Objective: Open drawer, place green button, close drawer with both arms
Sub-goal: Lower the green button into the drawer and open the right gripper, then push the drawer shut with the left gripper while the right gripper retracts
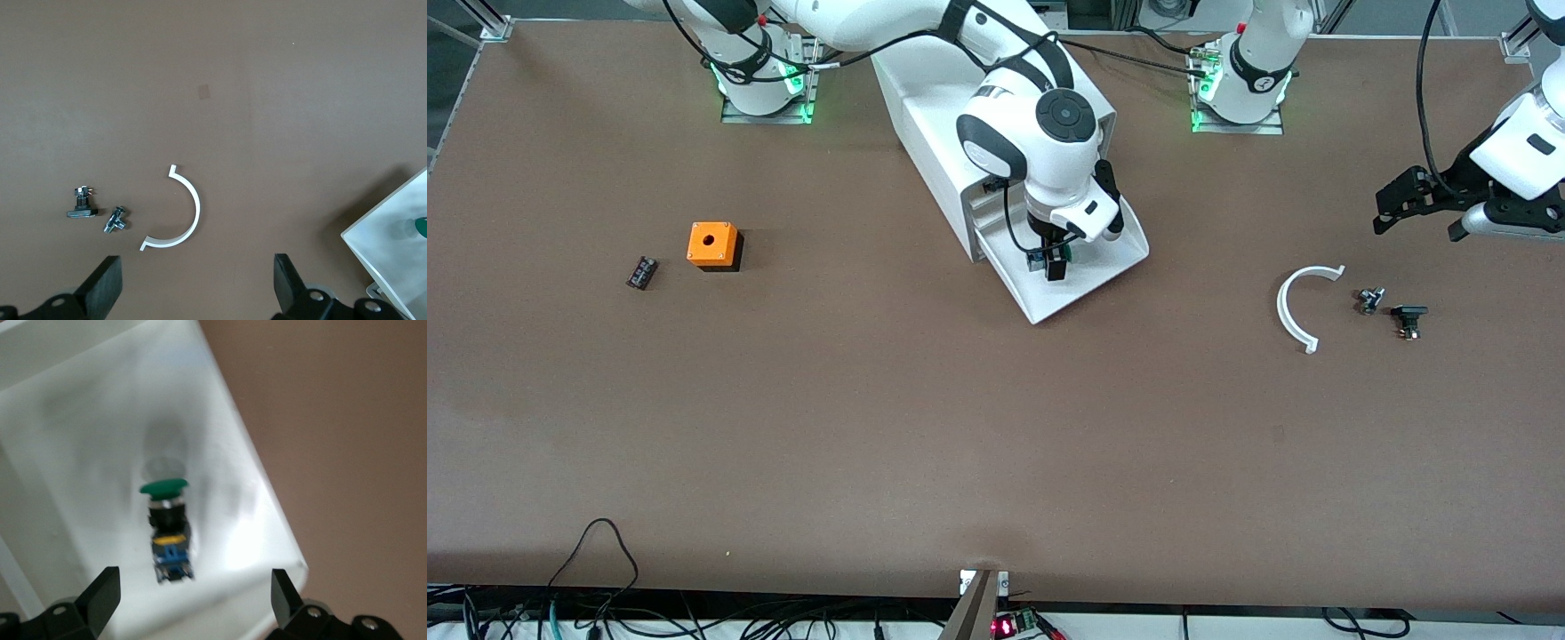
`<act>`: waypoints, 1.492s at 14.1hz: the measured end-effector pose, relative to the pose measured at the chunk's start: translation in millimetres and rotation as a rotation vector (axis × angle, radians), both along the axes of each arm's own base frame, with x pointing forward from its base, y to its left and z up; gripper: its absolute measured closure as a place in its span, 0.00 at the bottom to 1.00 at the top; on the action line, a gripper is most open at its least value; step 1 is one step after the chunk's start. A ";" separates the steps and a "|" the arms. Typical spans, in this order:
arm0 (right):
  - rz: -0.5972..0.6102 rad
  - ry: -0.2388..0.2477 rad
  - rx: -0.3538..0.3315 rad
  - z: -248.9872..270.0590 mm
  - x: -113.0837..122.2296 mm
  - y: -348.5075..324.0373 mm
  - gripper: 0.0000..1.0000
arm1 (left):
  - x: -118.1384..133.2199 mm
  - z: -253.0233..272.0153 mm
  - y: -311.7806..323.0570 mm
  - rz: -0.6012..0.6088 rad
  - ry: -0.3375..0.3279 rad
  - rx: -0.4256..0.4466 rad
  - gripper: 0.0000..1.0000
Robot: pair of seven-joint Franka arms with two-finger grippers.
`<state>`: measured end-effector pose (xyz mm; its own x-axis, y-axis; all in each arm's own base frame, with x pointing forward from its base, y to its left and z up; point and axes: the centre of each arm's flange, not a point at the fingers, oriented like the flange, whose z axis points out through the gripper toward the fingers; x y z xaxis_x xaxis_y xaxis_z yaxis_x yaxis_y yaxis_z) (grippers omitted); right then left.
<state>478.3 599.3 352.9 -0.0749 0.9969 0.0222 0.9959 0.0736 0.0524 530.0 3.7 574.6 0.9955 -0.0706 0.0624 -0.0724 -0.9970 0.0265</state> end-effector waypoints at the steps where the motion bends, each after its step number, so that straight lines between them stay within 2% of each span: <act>1: -0.042 -0.007 0.024 23.5 20.0 -14.6 0.00 | 0.0 0.0 -0.1 0.000 0.000 0.000 0.00; 4: -0.174 -0.049 0.098 88.6 83.0 -77.9 0.00 | 0.2 -0.7 0.0 0.000 0.001 0.000 0.00; 6: -0.281 -0.084 0.124 123.6 115.2 -124.3 0.00 | 2.9 -6.4 -1.8 0.000 0.009 0.000 0.00; 7: -0.361 -0.086 0.142 138.3 127.0 -145.6 0.00 | 6.5 -13.3 -7.2 0.007 0.015 -0.001 0.00; 10: -0.662 -0.025 0.187 159.2 154.8 -204.6 0.00 | 21.3 -44.9 -52.7 0.112 0.042 -0.006 0.00; 13: -0.881 -0.009 0.091 150.7 177.3 -273.7 0.00 | 30.2 -80.9 -117.9 0.228 0.057 -0.019 0.00; 15: -1.071 0.004 0.030 144.0 189.2 -331.0 0.00 | 36.3 -118.4 -148.6 0.308 0.052 -0.040 0.00; 18: -1.366 0.065 -0.067 138.7 192.1 -401.4 0.00 | 40.6 -195.5 -182.3 0.423 0.045 -0.077 0.00; 21: -1.576 0.086 -0.117 150.1 186.6 -435.2 0.00 | 39.5 -248.6 -206.2 0.494 0.067 -0.094 0.00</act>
